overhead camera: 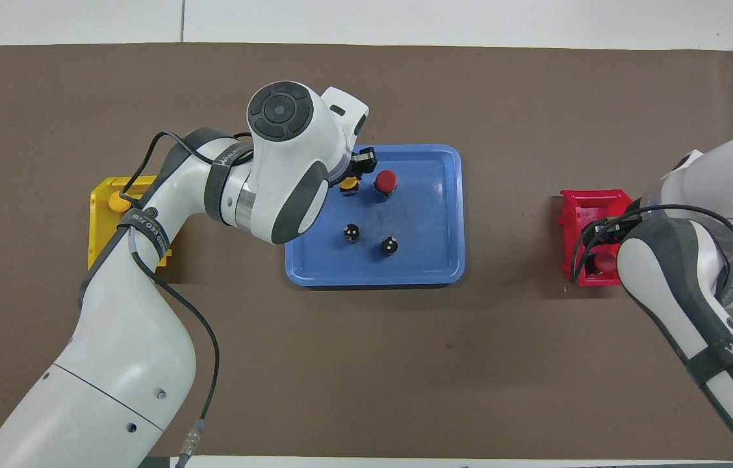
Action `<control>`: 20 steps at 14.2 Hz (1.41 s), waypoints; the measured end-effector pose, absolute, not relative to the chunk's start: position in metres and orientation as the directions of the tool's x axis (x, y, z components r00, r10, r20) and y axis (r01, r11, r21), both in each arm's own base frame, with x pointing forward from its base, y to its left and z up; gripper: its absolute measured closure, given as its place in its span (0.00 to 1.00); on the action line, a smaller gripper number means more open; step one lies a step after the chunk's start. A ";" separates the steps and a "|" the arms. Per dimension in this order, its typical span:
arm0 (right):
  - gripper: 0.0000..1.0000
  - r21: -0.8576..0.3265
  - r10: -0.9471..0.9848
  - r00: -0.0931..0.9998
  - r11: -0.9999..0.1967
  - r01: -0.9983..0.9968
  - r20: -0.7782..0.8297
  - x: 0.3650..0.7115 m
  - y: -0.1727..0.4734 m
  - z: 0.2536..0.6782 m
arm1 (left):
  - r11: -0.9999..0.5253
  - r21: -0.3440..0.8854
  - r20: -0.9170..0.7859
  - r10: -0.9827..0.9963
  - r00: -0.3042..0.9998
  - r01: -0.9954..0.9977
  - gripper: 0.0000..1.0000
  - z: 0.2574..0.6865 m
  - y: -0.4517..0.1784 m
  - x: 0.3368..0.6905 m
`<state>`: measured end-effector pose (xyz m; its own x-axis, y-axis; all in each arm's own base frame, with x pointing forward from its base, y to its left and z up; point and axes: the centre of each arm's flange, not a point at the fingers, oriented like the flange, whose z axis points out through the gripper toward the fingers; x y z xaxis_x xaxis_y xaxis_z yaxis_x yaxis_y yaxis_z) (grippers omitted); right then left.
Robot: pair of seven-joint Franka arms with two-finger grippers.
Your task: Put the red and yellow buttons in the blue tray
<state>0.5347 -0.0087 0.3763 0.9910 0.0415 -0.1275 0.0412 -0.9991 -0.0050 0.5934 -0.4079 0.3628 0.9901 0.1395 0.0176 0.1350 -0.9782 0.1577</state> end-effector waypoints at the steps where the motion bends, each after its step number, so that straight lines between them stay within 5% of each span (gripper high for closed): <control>1: 0.31 -0.007 0.054 0.990 -0.999 0.053 -0.127 0.534 -0.009 0.376 | -0.979 0.156 0.020 0.138 0.990 0.134 0.38 0.363 -0.408 0.594; 7: 0.35 -0.016 0.121 0.984 -0.993 0.120 -0.127 0.523 -0.016 0.364 | -0.974 0.163 0.045 0.170 0.984 0.161 0.34 0.388 -0.403 0.605; 11: 0.35 -0.016 0.127 0.986 -0.992 0.126 -0.112 0.521 -0.021 0.360 | -0.990 0.048 0.080 0.136 0.987 0.133 0.00 0.436 -0.352 0.613; 19: 0.40 -0.013 0.128 0.986 -0.992 0.127 -0.103 0.509 -0.020 0.348 | -1.000 -0.009 -0.031 0.029 0.999 0.029 0.00 0.519 -0.110 0.612; 20: 0.47 -0.013 0.128 0.986 -0.992 0.127 -0.103 0.508 -0.020 0.348 | -1.000 -0.005 -0.031 0.023 0.999 0.023 0.00 0.527 -0.076 0.608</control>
